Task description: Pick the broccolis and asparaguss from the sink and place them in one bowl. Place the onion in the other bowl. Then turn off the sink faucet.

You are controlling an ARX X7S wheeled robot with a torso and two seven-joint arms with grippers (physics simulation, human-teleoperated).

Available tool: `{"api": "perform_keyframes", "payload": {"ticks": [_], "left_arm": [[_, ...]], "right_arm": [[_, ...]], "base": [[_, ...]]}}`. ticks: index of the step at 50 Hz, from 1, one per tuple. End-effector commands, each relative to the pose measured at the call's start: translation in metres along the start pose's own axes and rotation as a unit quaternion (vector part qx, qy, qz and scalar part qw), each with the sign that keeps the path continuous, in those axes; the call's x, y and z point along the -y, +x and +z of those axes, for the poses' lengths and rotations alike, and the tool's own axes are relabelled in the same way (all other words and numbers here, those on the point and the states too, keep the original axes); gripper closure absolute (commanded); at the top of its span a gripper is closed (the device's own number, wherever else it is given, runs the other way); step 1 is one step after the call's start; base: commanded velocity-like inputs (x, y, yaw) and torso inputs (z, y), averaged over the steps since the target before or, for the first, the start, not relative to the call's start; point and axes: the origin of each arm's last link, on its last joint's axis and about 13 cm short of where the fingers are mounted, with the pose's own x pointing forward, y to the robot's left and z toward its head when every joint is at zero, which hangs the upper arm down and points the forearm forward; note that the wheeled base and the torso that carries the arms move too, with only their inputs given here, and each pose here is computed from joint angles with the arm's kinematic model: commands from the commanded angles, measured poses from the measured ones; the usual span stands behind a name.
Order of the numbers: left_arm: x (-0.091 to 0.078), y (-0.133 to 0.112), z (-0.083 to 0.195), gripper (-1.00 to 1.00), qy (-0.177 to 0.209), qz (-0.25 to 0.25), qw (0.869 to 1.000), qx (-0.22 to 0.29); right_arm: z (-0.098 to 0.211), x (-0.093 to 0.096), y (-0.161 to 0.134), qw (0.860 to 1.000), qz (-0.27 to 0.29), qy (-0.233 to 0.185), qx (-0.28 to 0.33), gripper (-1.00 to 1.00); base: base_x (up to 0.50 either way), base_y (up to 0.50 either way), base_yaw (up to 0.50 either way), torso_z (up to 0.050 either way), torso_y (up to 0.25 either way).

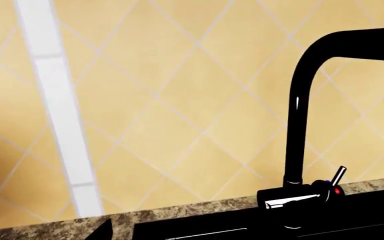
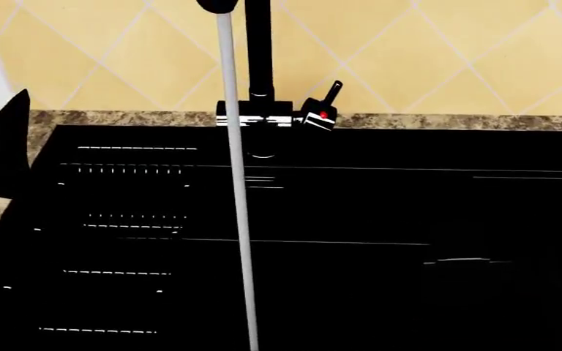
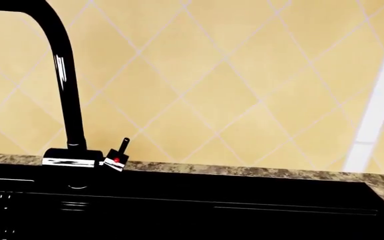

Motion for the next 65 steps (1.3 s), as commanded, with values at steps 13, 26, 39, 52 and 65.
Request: {"api": "perform_keyframes", "payload": {"ticks": [13,26,39,52,65], "left_arm": [[0.004,-0.003,0.001,-1.00,-0.014,-0.010,1.000,0.002],[-0.002,-0.003,0.004,-1.00,-0.026,0.004,1.000,0.013],[-0.002,-0.001,0.006,-1.00,-0.024,0.002,1.000,0.018],[0.001,0.002,0.005,-1.00,-0.023,-0.001,1.000,0.017],[0.003,0.006,0.007,-1.00,-0.011,0.013,1.000,0.017]], "right_arm": [[-0.011,-0.020,0.108,0.997,0.049,0.036,-0.044,-1.00],[-0.003,-0.010,0.198,0.999,0.044,0.015,-0.010,-1.00],[-0.001,-0.002,0.222,0.999,0.026,0.035,-0.025,-1.00],[0.009,-0.006,0.237,0.998,0.052,0.028,-0.037,-1.00],[0.006,-0.013,0.239,0.996,0.073,0.028,-0.036,-1.00]], "base": [[0.00,0.00,0.00,0.000,0.000],[0.00,0.00,0.00,0.000,0.000],[0.00,0.00,0.00,0.000,0.000],[0.00,0.00,0.00,0.000,0.000],[0.00,0.00,0.00,0.000,0.000]]}}
